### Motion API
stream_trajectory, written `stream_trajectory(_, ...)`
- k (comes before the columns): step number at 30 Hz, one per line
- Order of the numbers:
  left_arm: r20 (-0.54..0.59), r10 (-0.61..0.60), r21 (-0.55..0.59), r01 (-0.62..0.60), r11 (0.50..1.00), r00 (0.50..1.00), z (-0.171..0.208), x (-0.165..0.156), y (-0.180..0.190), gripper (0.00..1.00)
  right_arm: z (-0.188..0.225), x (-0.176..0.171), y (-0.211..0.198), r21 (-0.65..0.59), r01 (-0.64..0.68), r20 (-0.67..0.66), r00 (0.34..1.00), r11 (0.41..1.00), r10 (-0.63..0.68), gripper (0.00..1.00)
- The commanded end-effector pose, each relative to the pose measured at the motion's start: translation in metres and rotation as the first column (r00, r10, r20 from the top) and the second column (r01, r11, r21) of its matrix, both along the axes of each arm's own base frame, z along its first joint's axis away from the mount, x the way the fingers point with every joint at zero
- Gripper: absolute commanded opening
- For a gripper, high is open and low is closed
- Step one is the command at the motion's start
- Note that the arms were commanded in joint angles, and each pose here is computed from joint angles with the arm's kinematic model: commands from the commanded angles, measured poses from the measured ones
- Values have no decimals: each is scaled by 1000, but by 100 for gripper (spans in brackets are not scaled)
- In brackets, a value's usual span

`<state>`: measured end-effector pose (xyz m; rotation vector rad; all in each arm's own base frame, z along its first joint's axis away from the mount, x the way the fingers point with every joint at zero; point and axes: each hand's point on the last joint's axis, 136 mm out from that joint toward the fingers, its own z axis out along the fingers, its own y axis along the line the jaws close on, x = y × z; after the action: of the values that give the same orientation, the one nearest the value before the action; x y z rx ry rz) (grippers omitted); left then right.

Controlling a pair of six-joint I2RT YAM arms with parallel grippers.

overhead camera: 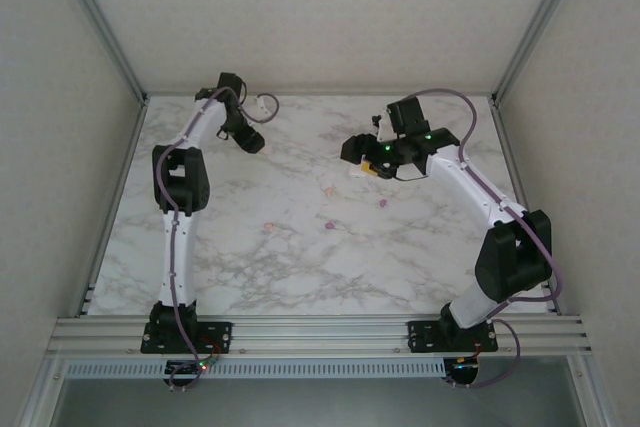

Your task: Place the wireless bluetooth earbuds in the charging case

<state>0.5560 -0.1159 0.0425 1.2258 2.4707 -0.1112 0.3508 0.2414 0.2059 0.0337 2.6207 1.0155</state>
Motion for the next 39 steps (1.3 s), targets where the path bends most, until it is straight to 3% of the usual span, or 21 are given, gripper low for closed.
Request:
stream_trajectory(1,-44,-30,-25,29,999,999,-11,-4,0,70,4,2,1,-20,-3,3,1000,1000,3,72)
stream_trajectory(12,-73,-23,-33,21,999,997,-28,-6,-1,67,6,0,0,-34,5,4,1000,999,-5,72)
stream_trajectory(23,-116,-37,-107,25,994,993,4,-29,-17,42,-4,1,-7,-72,31,0,1000,997,-31,72)
stream_trajectory(27,-128,-60,-133,43,990,990,21,-51,-32,35,-13,3,-12,-79,65,-10,998,995,-66,72)
stream_trajectory(32,-100,-134,-185,114,976,986,55,-90,-62,34,-20,7,-14,-52,85,-33,996,995,-86,69)
stream_trajectory(39,5,-260,-265,252,931,966,112,-154,-122,34,-3,15,-12,111,64,-24,998,992,-62,59)
